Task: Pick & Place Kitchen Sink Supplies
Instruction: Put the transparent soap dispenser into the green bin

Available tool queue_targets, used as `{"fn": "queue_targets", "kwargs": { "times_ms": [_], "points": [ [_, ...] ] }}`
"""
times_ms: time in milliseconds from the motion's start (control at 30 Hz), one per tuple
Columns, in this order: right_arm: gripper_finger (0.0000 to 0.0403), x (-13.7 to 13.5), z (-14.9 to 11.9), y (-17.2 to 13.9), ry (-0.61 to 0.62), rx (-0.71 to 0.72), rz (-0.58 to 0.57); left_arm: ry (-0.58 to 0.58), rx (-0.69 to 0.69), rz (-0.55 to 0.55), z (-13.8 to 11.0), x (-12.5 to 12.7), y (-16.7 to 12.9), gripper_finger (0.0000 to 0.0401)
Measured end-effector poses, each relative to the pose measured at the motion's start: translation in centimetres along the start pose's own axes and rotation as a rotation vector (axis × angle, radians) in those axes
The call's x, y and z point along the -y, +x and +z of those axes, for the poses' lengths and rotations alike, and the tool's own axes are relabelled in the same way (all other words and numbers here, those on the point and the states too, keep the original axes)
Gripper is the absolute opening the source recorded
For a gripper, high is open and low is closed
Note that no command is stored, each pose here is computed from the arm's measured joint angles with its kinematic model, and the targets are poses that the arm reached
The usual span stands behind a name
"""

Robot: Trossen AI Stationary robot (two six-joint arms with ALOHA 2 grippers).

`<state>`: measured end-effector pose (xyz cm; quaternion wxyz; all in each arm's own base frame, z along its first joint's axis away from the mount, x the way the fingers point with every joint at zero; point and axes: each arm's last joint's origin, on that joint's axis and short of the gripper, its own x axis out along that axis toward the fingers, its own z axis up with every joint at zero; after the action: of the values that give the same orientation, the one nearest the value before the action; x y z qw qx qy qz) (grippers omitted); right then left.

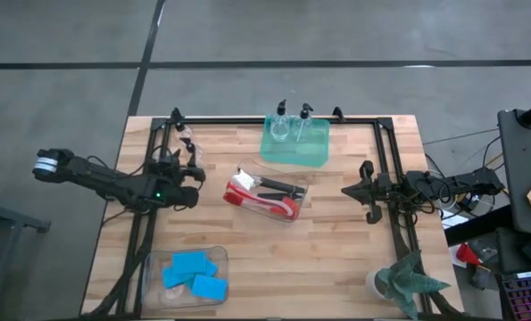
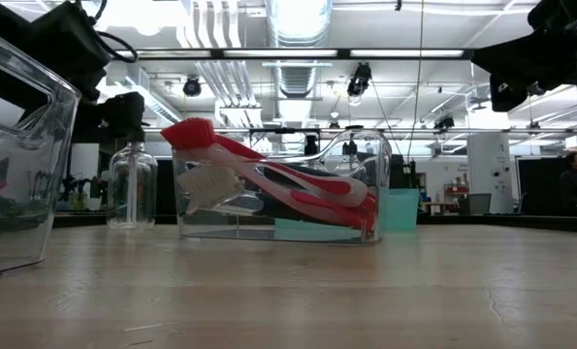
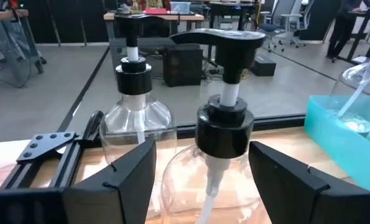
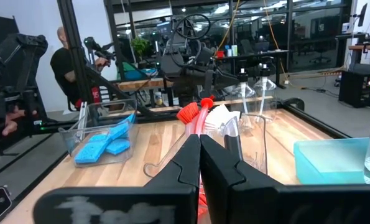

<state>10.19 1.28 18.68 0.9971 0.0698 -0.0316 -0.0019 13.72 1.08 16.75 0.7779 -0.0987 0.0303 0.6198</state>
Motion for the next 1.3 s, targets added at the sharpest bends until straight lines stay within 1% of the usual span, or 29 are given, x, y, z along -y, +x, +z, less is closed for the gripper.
{"fn": "queue_targets", "kwargs": {
  "times_ms": [67,167,300,367,667,800,1000,1300],
  "points": [
    [0.0008,0.0,0.0,0.0,0.001,0.0,0.001,0.013,-0.002,-0.008,0.1,0.2,0.0,0.025],
    [0.0008,0.0,0.0,0.0,0.0,0.0,0.001,0.073,-0.009,-0.022,0.2,0.5,0.0,0.025],
    [0.0008,0.0,0.0,0.0,0.0,0.0,0.0,0.106,-0.04,-0.056,0.4,1.0,0.2,0.025],
    [0.0008,0.0,0.0,0.0,0.0,0.0,0.0,0.13,-0.042,-0.056,0.5,1.1,0.2,0.025],
    [0.0008,0.0,0.0,0.0,0.0,0.0,0.001,0.131,-0.049,0.012,0.7,0.8,1.4,0.025],
    [0.0008,0.0,0.0,0.0,0.0,0.0,0.001,0.134,-0.075,-0.002,1.0,1.0,1.9,0.025],
    [0.0008,0.0,0.0,0.0,0.0,0.0,0.0,0.167,-0.057,-0.015,1.5,1.5,2.2,0.025],
    [0.0008,0.0,0.0,0.0,0.001,0.0,0.0,0.135,-0.09,-0.008,1.9,1.3,3.5,0.025]
  ]
}}
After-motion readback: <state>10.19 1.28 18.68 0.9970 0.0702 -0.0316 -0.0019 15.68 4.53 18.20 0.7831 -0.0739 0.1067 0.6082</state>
